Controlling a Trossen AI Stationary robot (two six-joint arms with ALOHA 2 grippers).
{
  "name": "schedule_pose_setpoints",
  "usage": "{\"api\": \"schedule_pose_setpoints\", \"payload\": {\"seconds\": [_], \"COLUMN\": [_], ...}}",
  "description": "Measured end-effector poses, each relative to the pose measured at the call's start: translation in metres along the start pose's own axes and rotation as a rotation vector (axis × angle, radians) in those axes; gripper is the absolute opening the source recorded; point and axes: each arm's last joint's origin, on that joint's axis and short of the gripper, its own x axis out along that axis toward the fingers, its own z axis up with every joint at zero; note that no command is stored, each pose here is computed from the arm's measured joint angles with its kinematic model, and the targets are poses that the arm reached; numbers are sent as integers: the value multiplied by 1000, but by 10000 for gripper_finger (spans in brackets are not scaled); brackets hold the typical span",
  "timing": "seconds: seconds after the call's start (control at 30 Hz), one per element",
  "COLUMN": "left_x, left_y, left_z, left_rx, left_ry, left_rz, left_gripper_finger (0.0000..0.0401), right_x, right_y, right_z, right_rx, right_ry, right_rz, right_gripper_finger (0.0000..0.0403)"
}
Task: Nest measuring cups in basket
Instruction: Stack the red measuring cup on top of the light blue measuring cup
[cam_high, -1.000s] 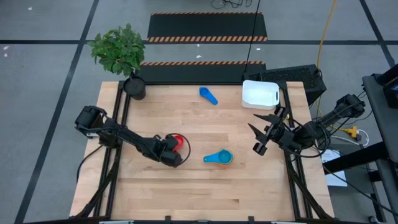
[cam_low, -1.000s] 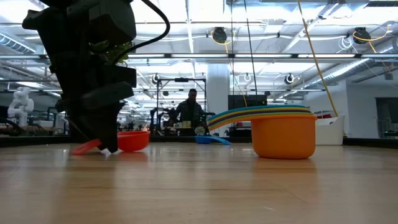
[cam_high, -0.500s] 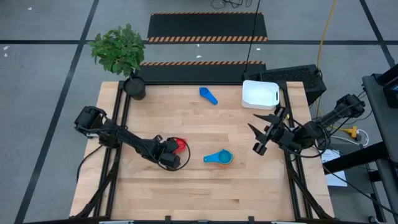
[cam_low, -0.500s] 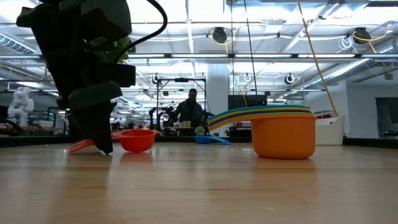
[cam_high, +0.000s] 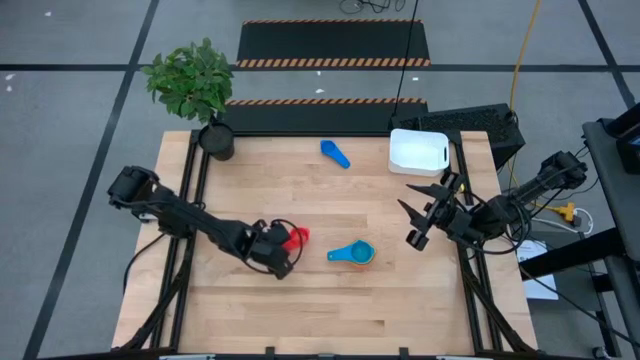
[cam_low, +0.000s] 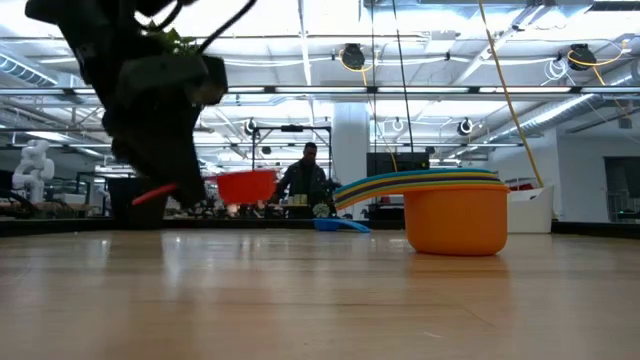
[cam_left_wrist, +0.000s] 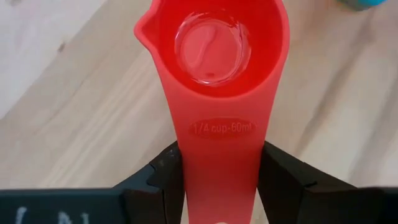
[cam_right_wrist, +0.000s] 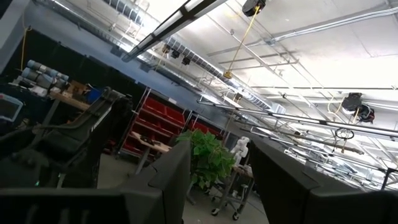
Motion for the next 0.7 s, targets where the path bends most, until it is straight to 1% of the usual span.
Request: {"api": "schedule_pose_setpoints", "payload": {"seconds": [0.1, 0.2, 0.23, 0.3, 0.37, 0.4, 0.53, 0.57, 0.63, 0.7], "left_x": [-10, -23, -28, -38, -48, -53, -68, -72, -77, -83], "left_y": [-3, -5, -7, -9, -9, -11, -10, -11, -9, -9], "left_z": [5, 12, 15, 22, 25, 29, 34, 35, 36, 41], "left_rx": [22, 51, 57, 74, 104, 106, 152, 161, 196, 215], "left_ry": [-42, -107, -135, -194, -230, -260, -306, -316, -325, -358], "left_rz": [-50, -121, -149, -207, -244, -282, -353, -381, -393, -446], "left_gripper_finger": [162, 164, 162, 158, 158, 158, 165, 166, 166, 161], "right_x": [0, 0, 0, -1, -1, -1, 3, 5, 10, 16], "right_y": [1, 4, 7, 15, 23, 26, 38, 43, 51, 62], "right_z": [0, -3, -5, -10, -15, -16, -16, -17, -17, -17], "right_rx": [-5, -44, -72, -171, -251, -281, -348, -366, -398, -433], "right_ry": [3, 21, 27, 28, 13, 0, -48, -48, -31, -11], "right_rz": [4, 35, 64, 155, 238, 266, 355, 386, 431, 481], "right_gripper_finger": [160, 160, 160, 161, 162, 162, 162, 162, 162, 162]}}
